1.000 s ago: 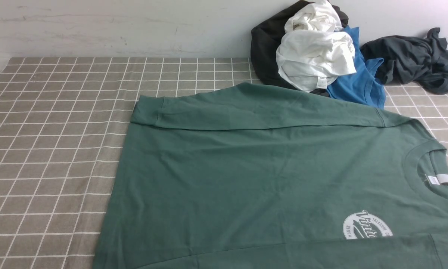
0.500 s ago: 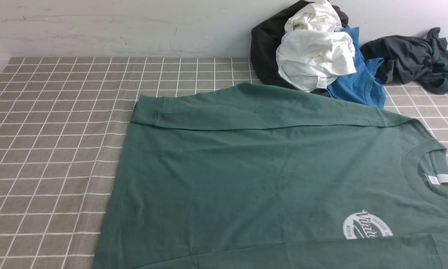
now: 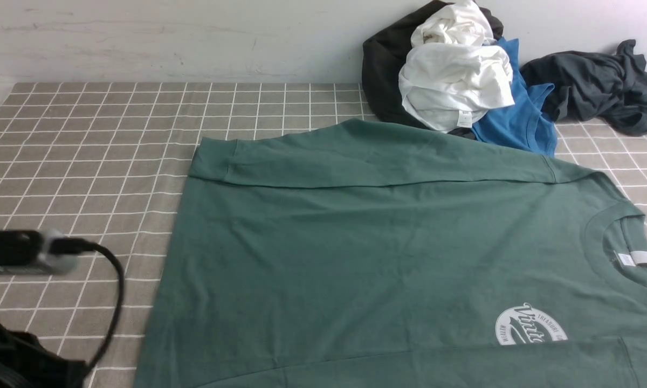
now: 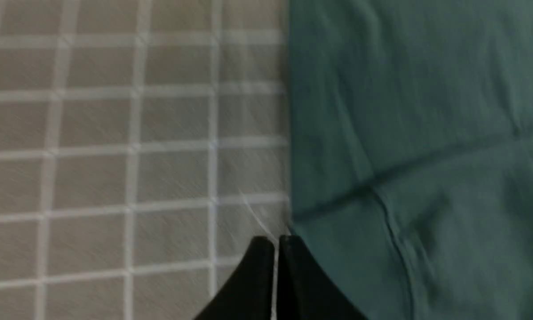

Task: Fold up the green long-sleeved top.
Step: Use the left arm to clamp the cuff closest to it, then use the left arm to drag and place the cuff at the centered position on the left edge of the fabric

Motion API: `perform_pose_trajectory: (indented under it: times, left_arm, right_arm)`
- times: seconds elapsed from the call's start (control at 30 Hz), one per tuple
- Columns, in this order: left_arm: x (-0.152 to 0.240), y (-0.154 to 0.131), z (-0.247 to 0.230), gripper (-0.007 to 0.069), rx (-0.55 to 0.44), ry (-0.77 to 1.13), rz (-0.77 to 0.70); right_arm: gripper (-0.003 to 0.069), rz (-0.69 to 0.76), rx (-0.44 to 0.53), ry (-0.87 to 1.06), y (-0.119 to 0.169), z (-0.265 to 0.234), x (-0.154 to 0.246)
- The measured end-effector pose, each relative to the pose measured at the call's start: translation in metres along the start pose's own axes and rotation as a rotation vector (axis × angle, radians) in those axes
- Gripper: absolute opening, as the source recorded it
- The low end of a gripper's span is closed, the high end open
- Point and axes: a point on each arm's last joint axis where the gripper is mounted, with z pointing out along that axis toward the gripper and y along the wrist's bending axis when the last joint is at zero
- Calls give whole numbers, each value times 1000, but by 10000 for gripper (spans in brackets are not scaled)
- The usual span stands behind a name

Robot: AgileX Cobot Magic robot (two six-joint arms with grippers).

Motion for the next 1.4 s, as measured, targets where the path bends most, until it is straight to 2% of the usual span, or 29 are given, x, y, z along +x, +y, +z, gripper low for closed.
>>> perform_pose_trajectory:
  times: [0.1,0.23,0.27,0.37,0.4,0.5,0.57,0.7,0.77,0.8,0.83,0.87,0.97,1.17,1.33,1.4]
  left_arm:
    - [-1,-15,24,60,76,155,107]
    - [-1,-25,42,141,71,233,148]
    - [-1,-28,54,200,37,276,156]
    - [-2,-29,64,271,-12,304,155]
    - [-4,-27,73,327,-55,311,134]
    - [-8,-25,88,372,-99,318,106]
    - [-8,-24,93,374,-109,324,93]
    - [-8,-22,113,330,-130,361,66]
    - [-8,-22,120,274,-134,379,59]
    - [-9,-23,121,198,-131,383,52]
    - [-10,-23,122,189,-130,384,50]
    - [-10,-24,122,103,-124,384,41]
    - [-11,-25,118,35,-119,363,55]
    - [-22,-29,85,30,-95,234,90]
    - [-49,-38,50,30,-73,60,132]
    - [-65,-41,40,30,-93,-7,175]
  right_arm:
    - [-13,-96,-111,80,12,22,-4]
    - [-11,-190,-189,46,24,33,-10]
    - [-11,-248,-213,21,31,36,-13]
    - [-11,-287,-232,7,37,38,-14]
    - [-11,-308,-244,2,40,38,-14]
    - [-11,-316,-257,-3,43,38,-14]
    - [-11,-313,-262,-3,44,38,-14]
    - [-10,-308,-266,-5,45,38,-14]
    - [-10,-308,-266,-5,45,38,-14]
    - [-10,-308,-266,-5,45,38,-14]
    - [-10,-308,-266,-5,45,38,-14]
    - [-10,-308,-266,-5,45,38,-14]
    - [-10,-309,-267,-4,45,38,-14]
    - [-10,-309,-266,-3,45,38,-14]
    - [-10,-322,-259,-4,44,38,-14]
    - [-10,-326,-256,-4,44,38,-14]
